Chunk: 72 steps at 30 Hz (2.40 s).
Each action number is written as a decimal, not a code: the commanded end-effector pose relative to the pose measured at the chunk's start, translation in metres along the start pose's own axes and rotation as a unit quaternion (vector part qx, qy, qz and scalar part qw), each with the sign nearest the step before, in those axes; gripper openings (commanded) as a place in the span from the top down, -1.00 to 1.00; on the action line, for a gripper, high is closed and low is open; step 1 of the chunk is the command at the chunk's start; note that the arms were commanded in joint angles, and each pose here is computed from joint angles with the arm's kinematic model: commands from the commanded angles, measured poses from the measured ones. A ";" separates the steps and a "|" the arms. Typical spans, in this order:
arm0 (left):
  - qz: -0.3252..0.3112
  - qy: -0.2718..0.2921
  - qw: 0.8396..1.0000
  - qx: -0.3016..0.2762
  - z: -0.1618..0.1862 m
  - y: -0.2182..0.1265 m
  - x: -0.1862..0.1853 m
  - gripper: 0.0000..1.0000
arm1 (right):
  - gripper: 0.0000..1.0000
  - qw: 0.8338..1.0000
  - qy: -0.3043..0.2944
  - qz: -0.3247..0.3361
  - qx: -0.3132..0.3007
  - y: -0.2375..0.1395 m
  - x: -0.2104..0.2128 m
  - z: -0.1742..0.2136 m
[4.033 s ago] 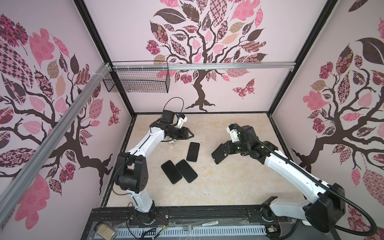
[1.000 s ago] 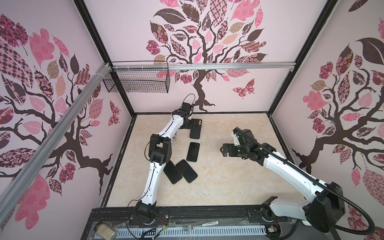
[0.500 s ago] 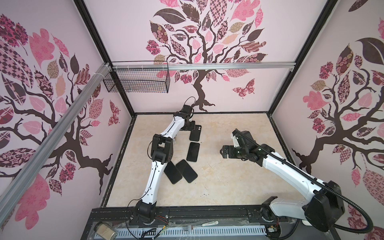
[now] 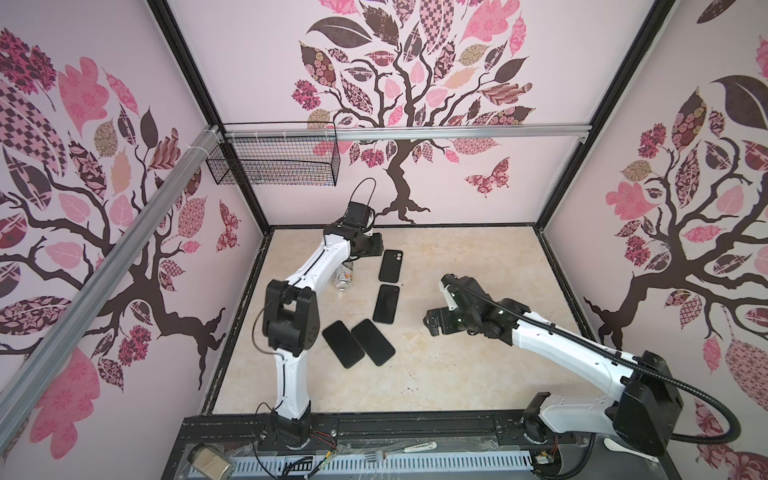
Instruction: Take the phone out of the phone case
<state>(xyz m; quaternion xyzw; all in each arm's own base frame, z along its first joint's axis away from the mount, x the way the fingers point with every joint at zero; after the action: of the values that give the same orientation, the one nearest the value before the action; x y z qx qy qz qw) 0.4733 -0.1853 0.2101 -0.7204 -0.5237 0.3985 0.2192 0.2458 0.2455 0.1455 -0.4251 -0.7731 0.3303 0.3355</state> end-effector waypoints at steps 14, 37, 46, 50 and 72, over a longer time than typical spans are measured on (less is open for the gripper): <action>-0.078 -0.150 0.980 -0.102 0.115 -0.166 0.080 -0.96 | -0.99 0.977 -0.177 0.024 0.117 0.102 0.116 0.044; -0.050 -0.164 0.977 -0.123 0.134 -0.202 0.102 -0.97 | -0.93 0.960 -0.212 0.072 0.170 0.153 0.122 0.060; -0.001 -0.146 0.981 -0.128 0.130 -0.211 0.082 -0.96 | -0.87 0.956 -0.224 0.080 0.173 0.165 0.119 0.058; 0.003 -0.137 0.982 -0.129 0.126 -0.215 0.079 -0.96 | -0.81 0.956 -0.220 0.083 0.176 0.172 0.113 0.053; -0.047 -0.124 0.978 -0.159 0.129 -0.235 0.090 -0.96 | -0.37 0.958 -0.219 0.092 0.158 0.168 0.118 0.024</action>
<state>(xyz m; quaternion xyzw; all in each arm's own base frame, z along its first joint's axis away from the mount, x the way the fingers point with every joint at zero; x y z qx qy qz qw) 0.2489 -0.0396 0.2583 -0.6664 -0.6163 0.4157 0.0572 0.2513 0.4379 0.0328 -0.3306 -0.7527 0.5370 0.1892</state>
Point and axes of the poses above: each gripper's point midway between its finger pads, its own y axis out along the fingers, its own x axis along the line the jaws close on, z = x × y, the point moved 1 cm from there along -y, back along the fingers, and after that the axes turned 3 degrees about -y, right-handed, at the moved point
